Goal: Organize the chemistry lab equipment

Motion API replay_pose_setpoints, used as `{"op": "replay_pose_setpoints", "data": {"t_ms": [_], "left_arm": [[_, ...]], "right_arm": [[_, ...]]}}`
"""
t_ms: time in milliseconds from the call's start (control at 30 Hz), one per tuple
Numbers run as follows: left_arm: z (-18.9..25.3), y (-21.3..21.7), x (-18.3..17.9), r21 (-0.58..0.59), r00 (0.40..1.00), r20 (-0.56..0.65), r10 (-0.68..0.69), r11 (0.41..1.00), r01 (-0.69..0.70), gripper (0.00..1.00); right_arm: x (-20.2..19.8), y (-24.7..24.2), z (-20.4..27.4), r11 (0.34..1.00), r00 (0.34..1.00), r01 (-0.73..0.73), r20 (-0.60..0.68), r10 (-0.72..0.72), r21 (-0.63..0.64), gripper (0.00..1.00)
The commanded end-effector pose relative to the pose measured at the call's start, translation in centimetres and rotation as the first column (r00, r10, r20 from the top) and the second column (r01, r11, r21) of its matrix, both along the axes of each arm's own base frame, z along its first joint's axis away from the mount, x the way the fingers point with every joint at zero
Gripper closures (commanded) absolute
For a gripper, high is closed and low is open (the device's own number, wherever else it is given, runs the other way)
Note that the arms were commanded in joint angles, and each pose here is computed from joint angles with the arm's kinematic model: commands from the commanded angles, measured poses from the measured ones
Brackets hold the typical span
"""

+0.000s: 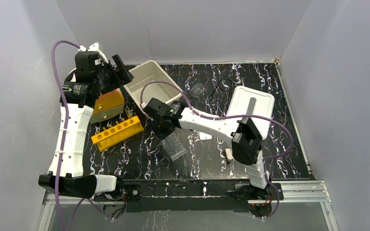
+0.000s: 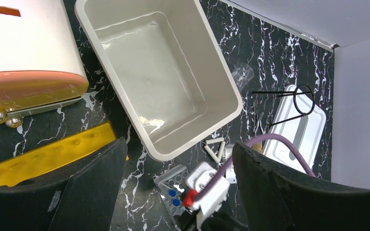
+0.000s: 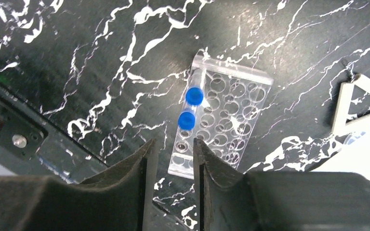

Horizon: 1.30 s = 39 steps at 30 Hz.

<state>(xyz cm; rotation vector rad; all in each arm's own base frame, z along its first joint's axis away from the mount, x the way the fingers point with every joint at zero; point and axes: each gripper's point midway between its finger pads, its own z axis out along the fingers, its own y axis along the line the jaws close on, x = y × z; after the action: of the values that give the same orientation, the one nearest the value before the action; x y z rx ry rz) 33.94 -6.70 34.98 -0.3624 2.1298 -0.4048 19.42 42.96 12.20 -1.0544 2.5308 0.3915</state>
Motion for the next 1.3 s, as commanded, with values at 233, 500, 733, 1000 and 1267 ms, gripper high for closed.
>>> {"op": "replay_pose_setpoints", "data": {"t_ms": [233,500,733,1000,1267], "left_arm": [[1.5,-0.2,-0.7,-0.014,0.998,0.057,-0.021,1.0,0.022,0.2],[1.1,-2.5,-0.9,-0.039,0.985,0.058,-0.164,0.985,0.167,0.04],[-0.3,-5.8,-0.5,-0.1,0.943,0.043,-0.33,0.938,0.333,0.02],[-2.0,-8.4,2.0,-0.201,0.922,-0.01,-0.387,0.904,0.378,0.02],[-3.0,-9.0,4.6,-0.214,0.92,-0.034,-0.39,0.902,0.374,0.02]], "right_arm": [[5.3,-4.7,10.0,0.936,0.987,0.103,0.084,-0.139,0.336,0.49],[11.3,-16.2,7.2,0.871,0.867,0.461,0.123,-0.483,0.169,0.35],[14.3,-23.1,5.8,0.766,0.749,0.628,0.162,-0.642,0.133,0.29],[20.6,-29.5,8.5,0.593,0.569,0.763,0.171,-0.805,0.257,0.27],[25.8,-32.9,8.6,0.469,0.439,0.827,0.163,-0.883,0.312,0.26]]}}
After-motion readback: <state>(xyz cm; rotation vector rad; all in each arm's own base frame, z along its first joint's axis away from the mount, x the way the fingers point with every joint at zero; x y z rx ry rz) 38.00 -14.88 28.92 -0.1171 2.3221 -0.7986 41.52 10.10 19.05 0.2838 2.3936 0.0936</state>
